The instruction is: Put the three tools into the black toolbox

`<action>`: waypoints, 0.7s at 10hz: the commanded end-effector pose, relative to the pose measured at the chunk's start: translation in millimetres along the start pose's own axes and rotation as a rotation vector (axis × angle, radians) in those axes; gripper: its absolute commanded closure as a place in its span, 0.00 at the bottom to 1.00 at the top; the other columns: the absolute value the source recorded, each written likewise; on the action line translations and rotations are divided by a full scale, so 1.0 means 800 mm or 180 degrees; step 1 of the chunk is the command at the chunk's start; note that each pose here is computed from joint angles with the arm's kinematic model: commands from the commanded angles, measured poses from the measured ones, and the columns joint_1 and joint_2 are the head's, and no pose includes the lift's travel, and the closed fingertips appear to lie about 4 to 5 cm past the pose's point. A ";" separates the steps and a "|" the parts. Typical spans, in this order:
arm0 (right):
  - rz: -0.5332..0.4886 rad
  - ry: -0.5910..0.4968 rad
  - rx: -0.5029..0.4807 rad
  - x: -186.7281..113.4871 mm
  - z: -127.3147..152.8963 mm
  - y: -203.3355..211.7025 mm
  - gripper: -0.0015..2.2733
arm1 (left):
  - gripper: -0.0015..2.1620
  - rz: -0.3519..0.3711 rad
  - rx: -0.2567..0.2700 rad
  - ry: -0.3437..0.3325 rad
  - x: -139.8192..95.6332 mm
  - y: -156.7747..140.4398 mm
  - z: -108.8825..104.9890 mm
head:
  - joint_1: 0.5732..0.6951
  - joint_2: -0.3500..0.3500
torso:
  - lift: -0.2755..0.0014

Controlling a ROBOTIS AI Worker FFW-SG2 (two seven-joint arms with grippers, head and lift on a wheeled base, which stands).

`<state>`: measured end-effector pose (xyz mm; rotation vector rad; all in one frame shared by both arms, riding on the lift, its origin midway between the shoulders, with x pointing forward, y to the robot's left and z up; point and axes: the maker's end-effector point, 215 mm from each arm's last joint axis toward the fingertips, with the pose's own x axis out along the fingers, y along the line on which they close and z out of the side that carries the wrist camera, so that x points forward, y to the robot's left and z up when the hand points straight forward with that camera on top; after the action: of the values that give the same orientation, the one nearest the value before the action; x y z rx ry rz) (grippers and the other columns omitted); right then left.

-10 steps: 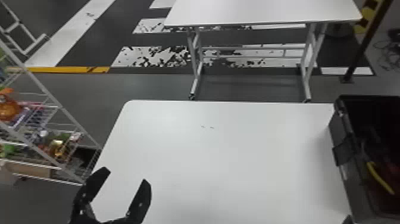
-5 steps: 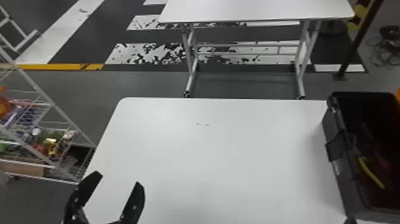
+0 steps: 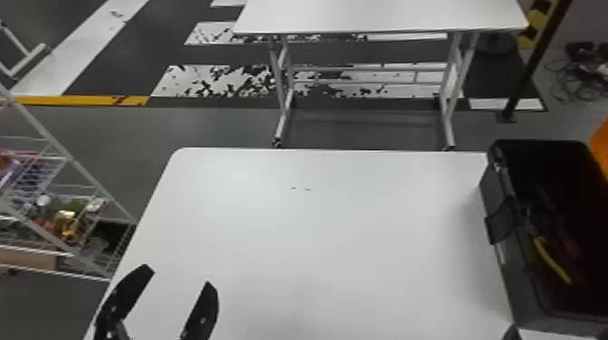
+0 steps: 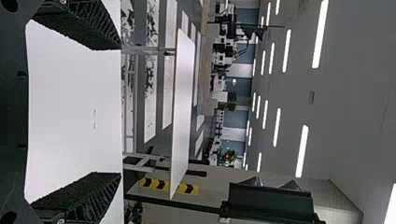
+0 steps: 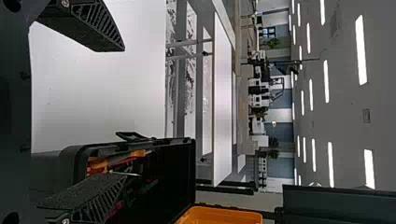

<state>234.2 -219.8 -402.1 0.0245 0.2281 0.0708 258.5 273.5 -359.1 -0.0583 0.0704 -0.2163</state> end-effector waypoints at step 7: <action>0.0028 0.0013 0.0024 0.004 -0.009 0.001 0.02 | 0.01 -0.0004 -0.0037 0.0116 0.009 0.002 -0.020 | 1.00 0.69 | 0.81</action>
<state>235.5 -219.1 -410.0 0.0319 0.2332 0.0782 264.0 272.8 -375.5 -0.0659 0.1078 -0.2184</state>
